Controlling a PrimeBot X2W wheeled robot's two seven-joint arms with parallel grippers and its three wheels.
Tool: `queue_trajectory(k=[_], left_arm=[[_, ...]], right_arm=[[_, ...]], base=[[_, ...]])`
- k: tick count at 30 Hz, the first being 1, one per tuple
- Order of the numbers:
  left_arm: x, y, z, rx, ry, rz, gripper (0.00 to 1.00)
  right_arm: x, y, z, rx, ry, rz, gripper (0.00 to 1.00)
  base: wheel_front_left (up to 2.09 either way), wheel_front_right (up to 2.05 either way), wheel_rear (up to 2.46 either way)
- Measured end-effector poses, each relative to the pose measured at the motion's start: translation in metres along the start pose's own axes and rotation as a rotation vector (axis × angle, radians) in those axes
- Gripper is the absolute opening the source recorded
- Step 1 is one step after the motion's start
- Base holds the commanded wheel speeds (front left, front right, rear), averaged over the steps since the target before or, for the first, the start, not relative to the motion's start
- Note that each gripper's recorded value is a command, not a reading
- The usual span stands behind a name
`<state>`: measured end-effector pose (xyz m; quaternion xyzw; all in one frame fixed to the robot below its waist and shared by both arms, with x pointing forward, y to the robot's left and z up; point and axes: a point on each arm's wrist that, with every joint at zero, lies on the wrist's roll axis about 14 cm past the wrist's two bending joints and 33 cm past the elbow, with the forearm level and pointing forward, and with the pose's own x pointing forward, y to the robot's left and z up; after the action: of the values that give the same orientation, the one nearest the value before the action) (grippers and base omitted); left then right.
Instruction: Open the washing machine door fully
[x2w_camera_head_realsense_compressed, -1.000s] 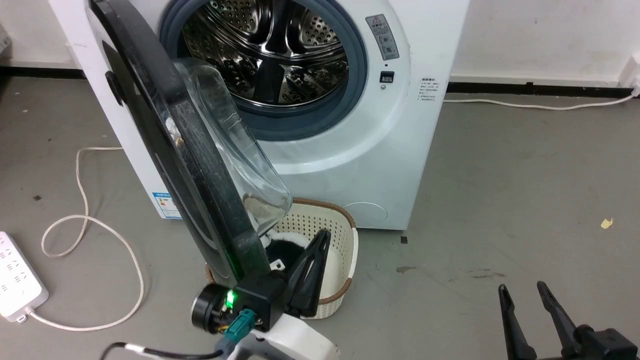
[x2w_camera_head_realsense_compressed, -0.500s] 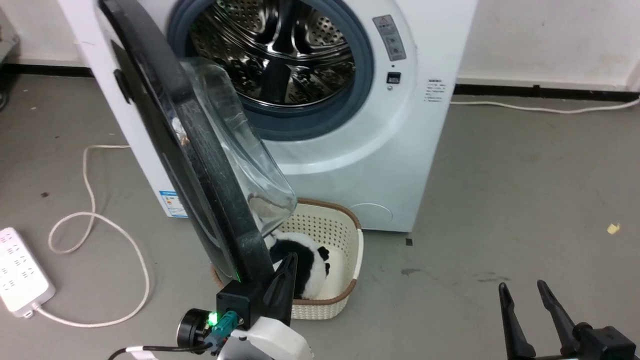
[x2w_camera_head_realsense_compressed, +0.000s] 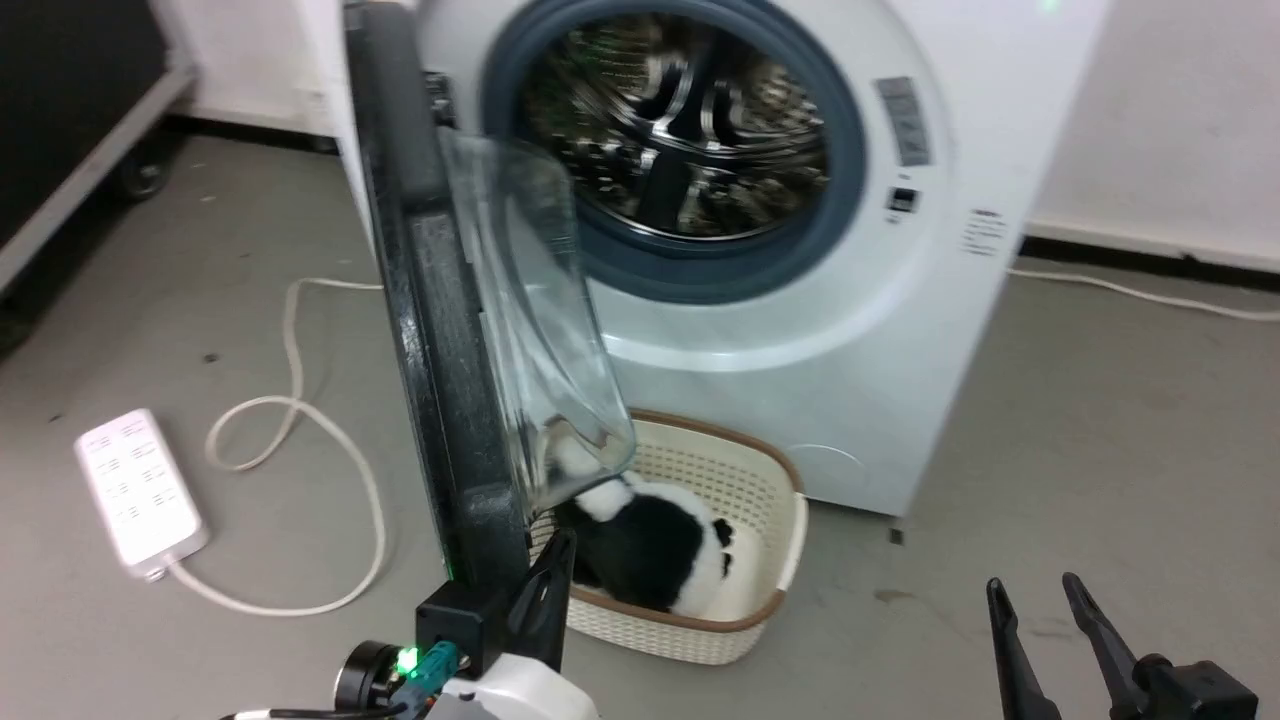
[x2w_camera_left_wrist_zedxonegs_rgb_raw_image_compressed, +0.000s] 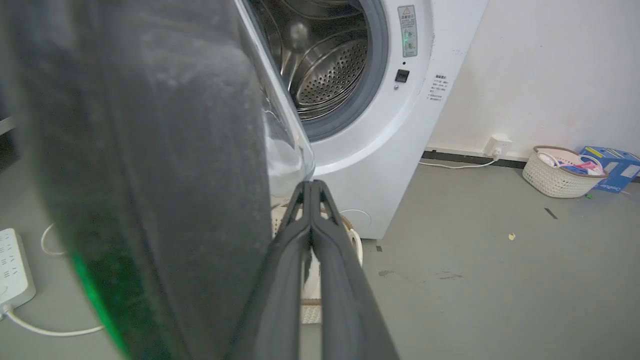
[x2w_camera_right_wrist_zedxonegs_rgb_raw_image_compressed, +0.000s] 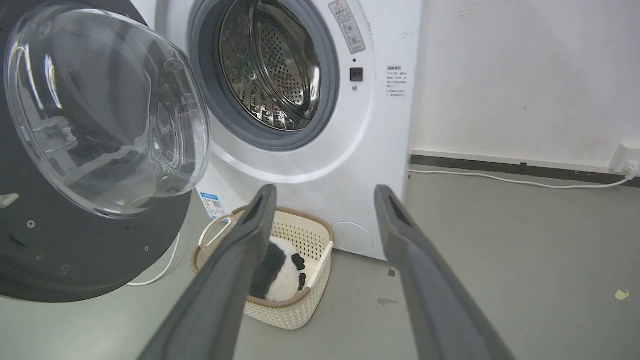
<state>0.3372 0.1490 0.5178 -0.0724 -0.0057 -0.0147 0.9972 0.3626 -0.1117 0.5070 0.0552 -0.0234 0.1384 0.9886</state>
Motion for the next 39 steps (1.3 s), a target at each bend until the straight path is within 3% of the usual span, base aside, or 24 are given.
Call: queue_trajectory(k=[11, 18, 30, 39], left_arm=[[-0.035, 0.075, 0.01, 0.011, -0.022, 0.232, 0.0], [-0.051, 0.15, 0.014, 0.053, 0.004, 0.435, 0.0], [-0.05, 0.264, 0.041, 0.151, 0.03, 0.685, 0.0], [-0.035, 0.324, 0.055, 0.189, 0.043, 0.789, 0.0]], right_arm=[[0.021, 0.045, -0.01, 0.007, 0.035, 0.148, 1.0], [0.037, 0.057, -0.03, 0.013, 0.099, 0.194, 1.0], [0.059, 0.045, -0.055, -0.006, 0.171, 0.175, 1.0], [0.067, 0.028, -0.07, -0.013, 0.21, 0.135, 1.0]], base=[[0.0, 0.0, 0.0], [0.0, 0.0, 0.0], [0.0, 0.0, 0.0], [0.0, 0.0, 0.0]])
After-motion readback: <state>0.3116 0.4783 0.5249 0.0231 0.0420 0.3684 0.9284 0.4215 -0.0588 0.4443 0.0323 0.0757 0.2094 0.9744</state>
